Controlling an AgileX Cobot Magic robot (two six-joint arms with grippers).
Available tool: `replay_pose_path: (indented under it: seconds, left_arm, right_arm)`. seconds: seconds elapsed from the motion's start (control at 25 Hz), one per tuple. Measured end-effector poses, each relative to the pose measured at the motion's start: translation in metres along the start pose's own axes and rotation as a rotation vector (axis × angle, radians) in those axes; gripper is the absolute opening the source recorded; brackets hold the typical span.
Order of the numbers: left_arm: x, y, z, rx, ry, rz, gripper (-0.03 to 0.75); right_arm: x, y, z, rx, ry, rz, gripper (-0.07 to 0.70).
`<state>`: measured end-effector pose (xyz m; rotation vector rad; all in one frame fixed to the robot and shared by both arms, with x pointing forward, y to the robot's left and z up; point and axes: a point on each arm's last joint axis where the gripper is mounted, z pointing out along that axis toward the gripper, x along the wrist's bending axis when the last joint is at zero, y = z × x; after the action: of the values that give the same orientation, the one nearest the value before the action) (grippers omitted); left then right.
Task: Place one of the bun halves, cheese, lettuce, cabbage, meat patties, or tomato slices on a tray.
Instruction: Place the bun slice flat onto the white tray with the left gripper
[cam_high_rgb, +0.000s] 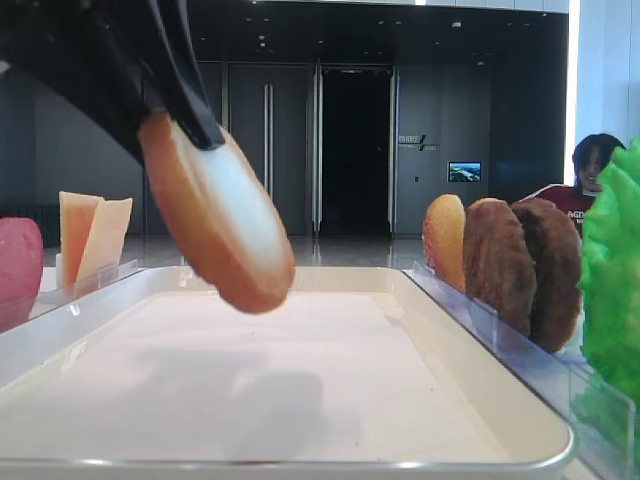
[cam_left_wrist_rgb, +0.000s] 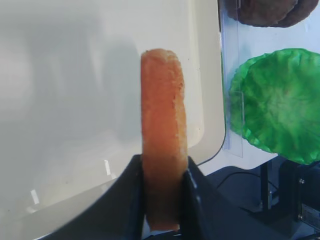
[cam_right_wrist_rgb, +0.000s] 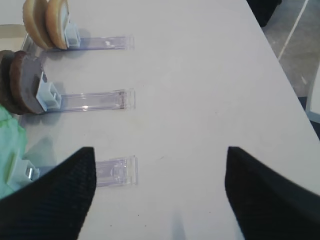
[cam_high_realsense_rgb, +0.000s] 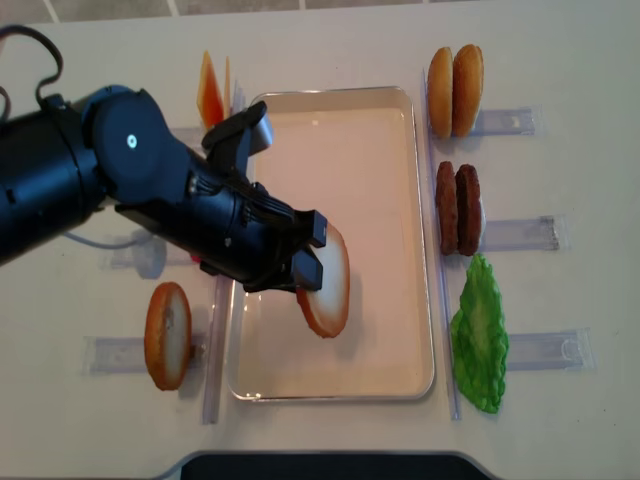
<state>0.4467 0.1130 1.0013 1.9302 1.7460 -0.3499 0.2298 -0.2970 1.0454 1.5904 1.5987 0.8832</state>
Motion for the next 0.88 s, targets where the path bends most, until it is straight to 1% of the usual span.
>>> replay_pose_path:
  seconds: [0.16,0.36,0.68,0.88]
  left_arm:
    - [0.006,-0.003,0.016,0.024,-0.017,-0.008,0.141]
    - [0.01,0.0,0.031,0.036,-0.021,-0.029,0.141]
    - [0.014,0.003,0.044,0.03,-0.015,-0.041,0.141]
    - [0.016,0.003,0.05,0.045,-0.01,-0.053,0.14]
  right_arm:
    - [0.0,0.0,0.0,0.0,0.0,0.0,0.538]
    - [0.0,0.0,0.0,0.0,0.0,0.0,0.538]
    - [0.0,0.0,0.0,0.0,0.0,0.0,0.538]
    - [0.0,0.0,0.0,0.0,0.0,0.0,0.538]
